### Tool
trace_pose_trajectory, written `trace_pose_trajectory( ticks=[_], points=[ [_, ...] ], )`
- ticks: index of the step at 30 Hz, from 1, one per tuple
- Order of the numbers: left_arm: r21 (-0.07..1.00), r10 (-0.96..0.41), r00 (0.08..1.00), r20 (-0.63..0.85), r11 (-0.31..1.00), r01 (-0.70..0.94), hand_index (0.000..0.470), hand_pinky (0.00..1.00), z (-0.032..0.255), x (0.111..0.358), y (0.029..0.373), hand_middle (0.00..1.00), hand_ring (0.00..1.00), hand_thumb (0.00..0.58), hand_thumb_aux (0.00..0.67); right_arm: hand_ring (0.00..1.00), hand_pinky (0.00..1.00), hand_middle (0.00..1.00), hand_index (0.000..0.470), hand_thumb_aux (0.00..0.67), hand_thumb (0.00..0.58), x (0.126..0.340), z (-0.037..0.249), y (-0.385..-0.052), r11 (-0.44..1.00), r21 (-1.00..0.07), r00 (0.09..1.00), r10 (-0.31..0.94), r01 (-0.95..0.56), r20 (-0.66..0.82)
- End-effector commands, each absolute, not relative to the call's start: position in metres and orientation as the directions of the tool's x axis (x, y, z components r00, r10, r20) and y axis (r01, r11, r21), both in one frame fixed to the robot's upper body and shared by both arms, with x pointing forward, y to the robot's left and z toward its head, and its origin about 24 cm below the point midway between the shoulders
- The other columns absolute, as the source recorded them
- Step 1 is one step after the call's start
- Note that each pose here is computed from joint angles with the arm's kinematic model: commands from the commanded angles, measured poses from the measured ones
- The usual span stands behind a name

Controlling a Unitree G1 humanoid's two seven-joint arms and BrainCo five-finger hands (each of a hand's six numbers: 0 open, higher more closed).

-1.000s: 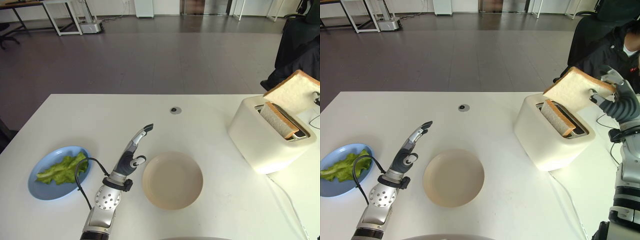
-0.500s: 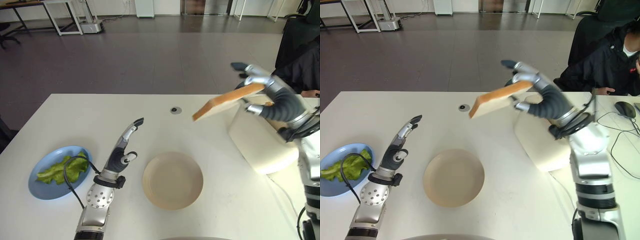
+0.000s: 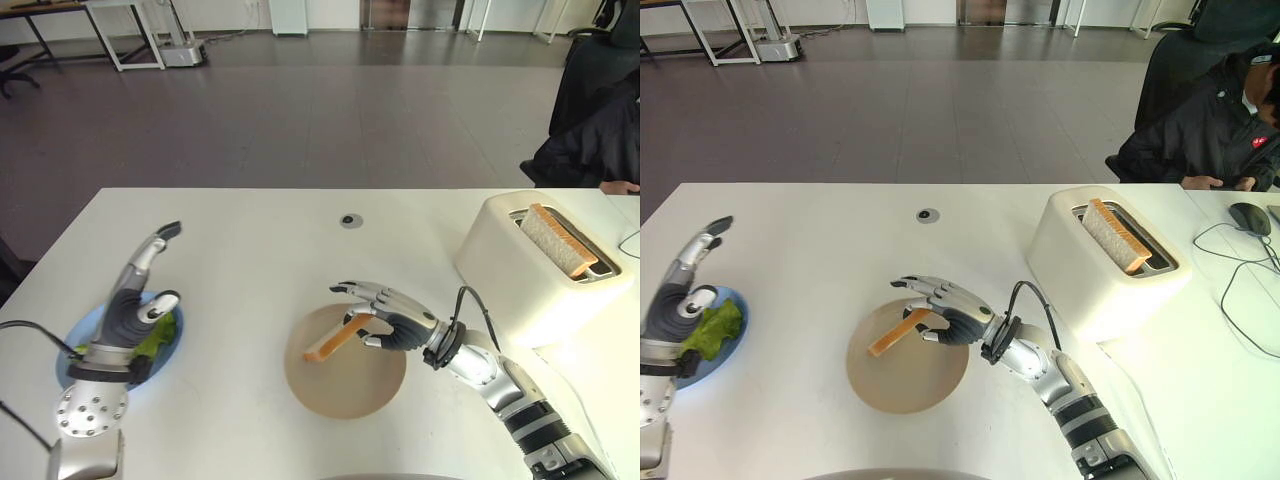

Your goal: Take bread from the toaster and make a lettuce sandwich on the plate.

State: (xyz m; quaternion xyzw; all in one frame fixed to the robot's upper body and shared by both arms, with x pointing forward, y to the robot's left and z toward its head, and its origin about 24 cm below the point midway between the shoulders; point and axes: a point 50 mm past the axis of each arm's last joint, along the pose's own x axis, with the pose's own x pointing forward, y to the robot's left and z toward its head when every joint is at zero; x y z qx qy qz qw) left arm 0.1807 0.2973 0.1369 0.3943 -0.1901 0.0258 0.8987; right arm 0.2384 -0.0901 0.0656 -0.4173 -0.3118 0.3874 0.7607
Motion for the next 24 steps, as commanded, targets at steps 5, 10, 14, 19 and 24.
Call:
trace_pose_trajectory(
  ticks=[5, 10, 14, 19, 24],
  points=[
    [0.954, 0.014, 1.000, 0.015, 0.300, -0.019, 0.000, 0.00, 0.126, 0.162, 0.364, 0.00, 0.00, 0.000, 0.000, 0.00, 0.00, 0.00, 0.000, 0.000, 0.000, 0.220, 0.071, -0.111, 0.170, -0.952, 0.427, 0.903, -0.253, 0.048],
    [0.979, 0.078, 0.985, -0.157, 0.144, 0.144, 0.000, 0.00, 0.106, 0.157, 0.385, 0.00, 0.00, 0.000, 0.000, 0.00, 0.00, 0.00, 0.000, 0.000, 0.000, 0.221, 0.072, -0.126, 0.072, -0.968, 0.434, 0.900, -0.239, -0.040],
    [0.945, 0.164, 0.944, -0.284, -0.119, 0.305, 0.000, 0.00, 0.082, 0.169, 0.405, 0.00, 0.00, 0.000, 0.000, 0.00, 0.00, 0.00, 0.000, 0.000, 0.000, 0.219, 0.081, -0.129, 0.149, -0.962, 0.475, 0.880, -0.228, 0.023],
    [0.905, 0.213, 0.934, -0.286, -0.261, 0.336, 0.088, 0.00, 0.070, 0.172, 0.417, 0.00, 0.00, 0.198, 0.126, 0.00, 0.00, 0.00, 0.000, 0.000, 0.000, 0.219, 0.084, -0.124, 0.165, -0.958, 0.465, 0.885, -0.236, 0.038],
    [0.915, 0.189, 0.957, -0.223, -0.297, 0.272, 0.288, 0.00, 0.073, 0.183, 0.413, 0.00, 0.00, 0.493, 0.410, 0.00, 0.00, 0.00, 0.000, 0.000, 0.000, 0.217, 0.084, -0.121, 0.170, -0.955, 0.453, 0.891, -0.244, 0.043]
  ],
)
